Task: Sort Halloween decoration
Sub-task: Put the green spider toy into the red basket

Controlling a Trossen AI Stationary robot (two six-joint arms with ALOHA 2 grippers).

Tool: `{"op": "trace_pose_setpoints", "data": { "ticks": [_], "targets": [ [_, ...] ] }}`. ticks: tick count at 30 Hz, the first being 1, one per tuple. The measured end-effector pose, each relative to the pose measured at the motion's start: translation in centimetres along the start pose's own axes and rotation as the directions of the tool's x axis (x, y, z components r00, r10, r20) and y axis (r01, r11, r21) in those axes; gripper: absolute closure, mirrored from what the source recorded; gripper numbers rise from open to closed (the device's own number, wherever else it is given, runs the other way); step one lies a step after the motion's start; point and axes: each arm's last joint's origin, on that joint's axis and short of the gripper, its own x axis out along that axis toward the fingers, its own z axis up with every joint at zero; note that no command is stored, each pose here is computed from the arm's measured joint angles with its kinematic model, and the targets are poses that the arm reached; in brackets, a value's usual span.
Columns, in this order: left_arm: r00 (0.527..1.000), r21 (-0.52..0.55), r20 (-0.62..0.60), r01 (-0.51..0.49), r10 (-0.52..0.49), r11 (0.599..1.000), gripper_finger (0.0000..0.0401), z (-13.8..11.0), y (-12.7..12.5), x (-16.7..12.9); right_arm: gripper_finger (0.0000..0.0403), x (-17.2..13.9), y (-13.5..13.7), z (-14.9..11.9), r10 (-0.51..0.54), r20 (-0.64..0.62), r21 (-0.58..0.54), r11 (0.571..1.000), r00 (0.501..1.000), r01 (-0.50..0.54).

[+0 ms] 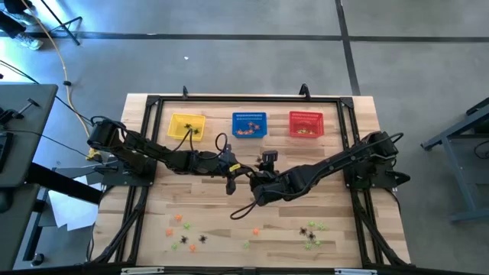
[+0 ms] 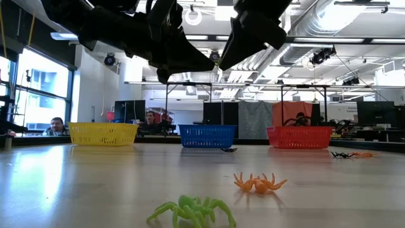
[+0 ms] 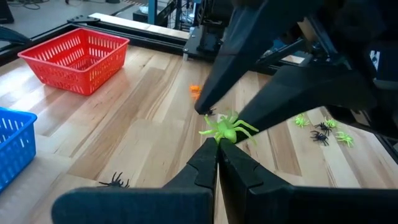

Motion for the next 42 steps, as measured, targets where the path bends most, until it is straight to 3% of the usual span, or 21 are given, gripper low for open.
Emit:
{"op": "trace_pose_setpoints", "data": {
  "ticks": [5, 12, 20, 27, 30, 33, 38, 42],
  "targets": [
    [1.0, 0.0, 0.0, 0.0, 0.0, 1.0, 0.0401, 0.0, 0.0, 0.0, 0.0304, 0.1, 0.0, 0.1, 0.029, 0.006, 0.019, 0.999, 1.0, -0.029],
    [1.0, 0.003, -0.003, 0.009, -0.009, 1.0, 0.0401, -0.1, -0.3, -0.1, 0.0392, 0.4, -0.1, 0.4, 0.077, 0.027, 0.045, 0.996, 0.997, -0.078],
    [1.0, 0.006, -0.006, 0.015, -0.015, 1.0, 0.0397, -0.2, -0.5, -0.1, 0.0398, 0.8, -0.5, 0.4, 0.098, 0.019, 0.103, 0.99, 0.995, -0.1],
    [1.0, 0.007, -0.002, 0.018, -0.018, 1.0, 0.0354, -0.2, -0.7, -0.2, 0.0401, 0.8, -0.5, 0.2, 0.093, -0.003, 0.109, 0.99, 0.996, -0.092],
    [1.0, 0.008, -0.001, 0.026, -0.026, 1.0, 0.033, -0.1, -0.8, -0.2, 0.0402, 1.2, -1.1, -0.8, 0.052, -0.087, 0.147, 0.988, 0.995, -0.039],
    [1.0, 0.009, -0.004, 0.025, -0.025, 1.0, 0.0312, -0.2, -0.8, -0.2, 0.0402, 1.7, -2.8, -2.5, 0.017, -0.246, 0.218, 0.975, 0.969, 0.038],
    [0.997, 0.009, -0.017, 0.072, -0.072, 0.997, 0.0298, -0.2, -0.9, -0.2, 0.0402, 2.9, -6.5, -5.3, -0.037, -0.491, 0.225, 0.96, 0.87, 0.168],
    [0.994, 0.008, -0.025, 0.103, -0.102, 0.995, 0.0299, -0.2, -1.0, -0.2, 0.0402, 5.0, -10.1, -6.9, 0.004, -0.597, 0.241, 0.955, 0.802, 0.174]
  ]
}}
